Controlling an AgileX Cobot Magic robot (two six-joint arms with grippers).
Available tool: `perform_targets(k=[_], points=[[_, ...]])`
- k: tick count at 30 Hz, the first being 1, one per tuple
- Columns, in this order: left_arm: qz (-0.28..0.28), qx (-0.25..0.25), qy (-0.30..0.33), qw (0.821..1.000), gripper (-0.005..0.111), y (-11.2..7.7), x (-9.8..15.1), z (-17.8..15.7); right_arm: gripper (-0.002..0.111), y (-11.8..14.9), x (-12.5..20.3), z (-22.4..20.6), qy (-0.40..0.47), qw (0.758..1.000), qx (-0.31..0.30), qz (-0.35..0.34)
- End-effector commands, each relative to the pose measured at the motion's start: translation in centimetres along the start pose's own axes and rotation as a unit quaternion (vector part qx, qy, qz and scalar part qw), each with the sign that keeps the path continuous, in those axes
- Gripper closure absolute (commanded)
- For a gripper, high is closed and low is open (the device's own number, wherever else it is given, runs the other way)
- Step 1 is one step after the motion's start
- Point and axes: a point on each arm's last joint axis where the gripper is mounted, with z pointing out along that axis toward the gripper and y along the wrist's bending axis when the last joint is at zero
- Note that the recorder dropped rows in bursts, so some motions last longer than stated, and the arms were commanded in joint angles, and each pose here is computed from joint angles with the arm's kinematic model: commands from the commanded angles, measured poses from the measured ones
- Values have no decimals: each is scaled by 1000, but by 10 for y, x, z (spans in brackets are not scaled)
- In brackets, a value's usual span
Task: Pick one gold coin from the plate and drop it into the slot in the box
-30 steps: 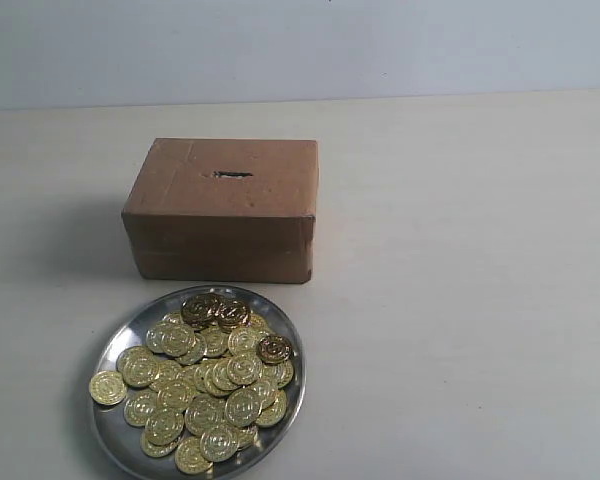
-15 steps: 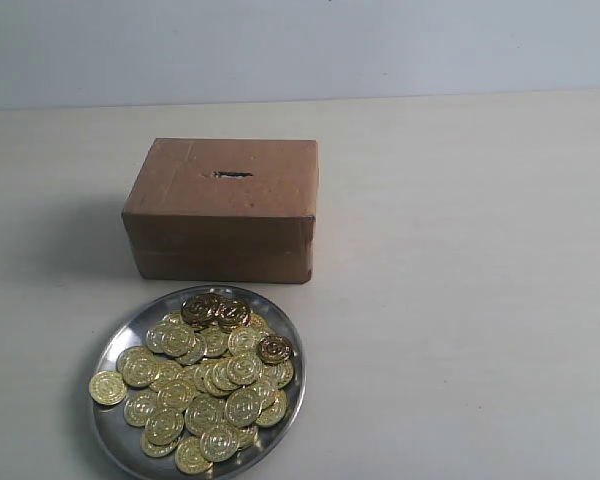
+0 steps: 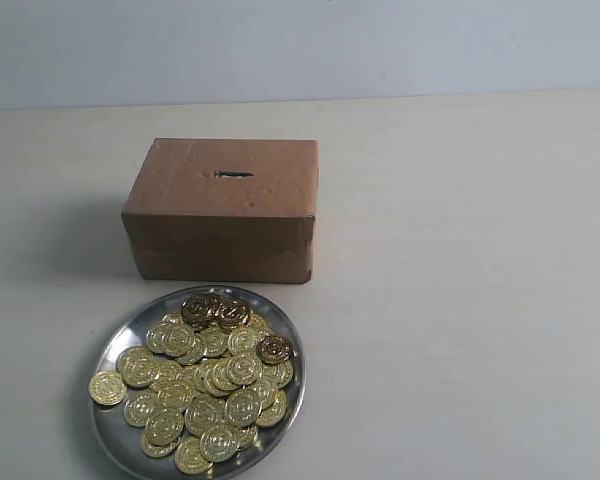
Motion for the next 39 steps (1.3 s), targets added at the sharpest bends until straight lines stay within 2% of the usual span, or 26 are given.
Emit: perform_targets(k=[1,4,6,8,11,12,14,19,24,25,26,28,29,32,34,37,39], points=[[131,29,99,986,107,-20,-29,18,108,6,-26,32,142,984,40,-98],[217,56,178,958,107,-24,-43,44,108,3,-33,64,230,964,43,-126],[253,81,233,935,107,-24,-48,65,108,-4,-34,85,273,953,49,-122],[262,101,282,917,107,-21,-52,88,108,-13,-27,108,317,941,56,-107],[245,124,347,897,107,-17,-53,132,108,-24,-10,138,374,920,50,-104],[257,138,369,882,107,-18,-50,147,108,-27,-2,147,395,912,47,-101],[308,168,413,841,107,-18,-41,170,108,-32,13,161,433,895,41,-99],[439,210,502,715,107,-27,-6,215,108,-35,47,184,505,858,26,-88],[530,250,516,624,107,-35,32,242,108,-25,57,188,520,850,-20,-87],[554,273,516,594,107,-37,41,243,108,-24,57,187,521,849,-28,-88],[583,303,512,553,107,-38,49,245,108,-22,58,187,521,848,-31,-90],[621,344,504,492,107,-39,62,246,108,-22,58,187,521,848,-32,-90],[636,358,496,470,107,-39,67,248,108,-22,58,187,521,848,-32,-90],[663,387,481,423,106,-39,78,251,108,-22,58,187,521,848,-32,-90],[678,405,469,395,102,-37,82,253,108,-22,58,187,522,848,-32,-89],[703,421,450,356,85,-34,86,257,108,-22,58,187,522,848,-32,-88],[714,423,436,348,73,-33,87,260,108,-22,58,187,522,848,-32,-87]])
